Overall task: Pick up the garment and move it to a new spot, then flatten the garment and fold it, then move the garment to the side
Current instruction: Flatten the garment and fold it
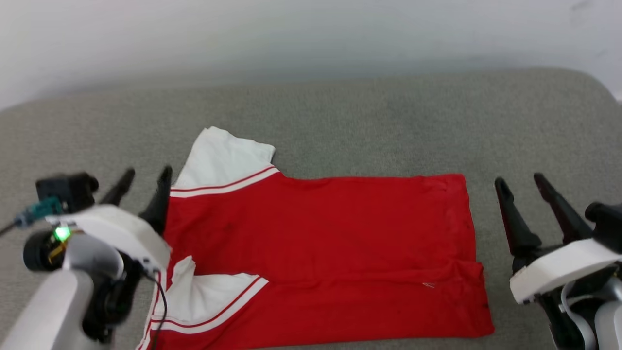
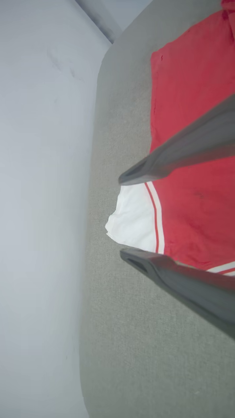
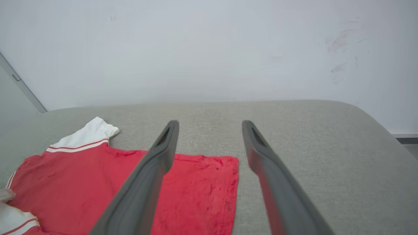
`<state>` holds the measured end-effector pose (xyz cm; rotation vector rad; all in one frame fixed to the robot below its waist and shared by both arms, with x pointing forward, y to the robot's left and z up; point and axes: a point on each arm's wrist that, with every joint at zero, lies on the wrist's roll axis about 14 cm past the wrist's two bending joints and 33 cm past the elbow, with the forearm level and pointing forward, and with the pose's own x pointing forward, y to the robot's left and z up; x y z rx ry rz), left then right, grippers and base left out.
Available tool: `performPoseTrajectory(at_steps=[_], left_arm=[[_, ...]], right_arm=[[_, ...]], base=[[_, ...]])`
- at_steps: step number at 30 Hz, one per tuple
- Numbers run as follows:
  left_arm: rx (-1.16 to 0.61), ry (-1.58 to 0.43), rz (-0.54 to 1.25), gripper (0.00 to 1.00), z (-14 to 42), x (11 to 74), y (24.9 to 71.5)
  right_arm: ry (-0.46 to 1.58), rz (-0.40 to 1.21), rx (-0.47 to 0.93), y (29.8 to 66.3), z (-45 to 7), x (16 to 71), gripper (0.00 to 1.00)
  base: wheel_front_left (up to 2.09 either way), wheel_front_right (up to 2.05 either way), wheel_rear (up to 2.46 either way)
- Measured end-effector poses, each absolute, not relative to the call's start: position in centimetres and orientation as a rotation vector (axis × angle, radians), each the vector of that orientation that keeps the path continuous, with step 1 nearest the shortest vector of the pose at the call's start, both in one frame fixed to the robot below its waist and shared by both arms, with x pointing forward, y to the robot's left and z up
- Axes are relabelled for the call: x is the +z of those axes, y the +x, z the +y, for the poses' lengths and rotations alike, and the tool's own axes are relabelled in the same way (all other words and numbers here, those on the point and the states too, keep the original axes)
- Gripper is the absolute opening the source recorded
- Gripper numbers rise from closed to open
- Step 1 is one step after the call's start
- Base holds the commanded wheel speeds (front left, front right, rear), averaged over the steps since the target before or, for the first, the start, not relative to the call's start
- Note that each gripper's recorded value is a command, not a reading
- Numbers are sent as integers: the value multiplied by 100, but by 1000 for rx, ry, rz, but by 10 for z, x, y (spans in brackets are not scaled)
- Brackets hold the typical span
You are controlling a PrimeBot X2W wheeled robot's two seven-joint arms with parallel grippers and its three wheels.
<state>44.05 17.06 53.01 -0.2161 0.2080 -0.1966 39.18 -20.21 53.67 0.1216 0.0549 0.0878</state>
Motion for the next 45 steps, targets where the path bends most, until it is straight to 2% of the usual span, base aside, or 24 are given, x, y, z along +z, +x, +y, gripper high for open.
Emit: performPoseTrajectory(at_steps=[7,17,22,27,32,33,34,35,40,45], left_arm=[[-249,-186,204,100,159,534,513],[-391,-151,536,100,140,489,592],[-390,-135,770,100,141,447,607],[-358,-130,996,100,146,393,603],[-338,-165,1111,100,142,364,600],[-334,-176,1118,97,141,361,600],[-326,-197,1126,39,140,358,600],[-322,-203,1133,0,140,356,600],[-310,-255,1114,0,137,354,599],[-322,-253,1066,0,137,367,595]], right_arm=[[112,-7,62,421,-203,545,100],[113,31,-2,438,-219,522,100],[120,72,-42,438,-229,503,100],[120,119,-81,435,-240,482,100],[119,149,-107,434,-247,469,100],[120,155,-110,434,-248,467,100],[123,158,-112,434,-249,466,100],[124,162,-114,434,-249,465,100],[155,182,-113,435,-249,461,100],[203,289,-90,441,-252,447,100]], base=[[0,0,0],[0,0,0],[0,0,0],[0,0,0],[0,0,0],[0,0,0],[0,0,0],[0,0,0],[0,0,0],[0,0,0]])
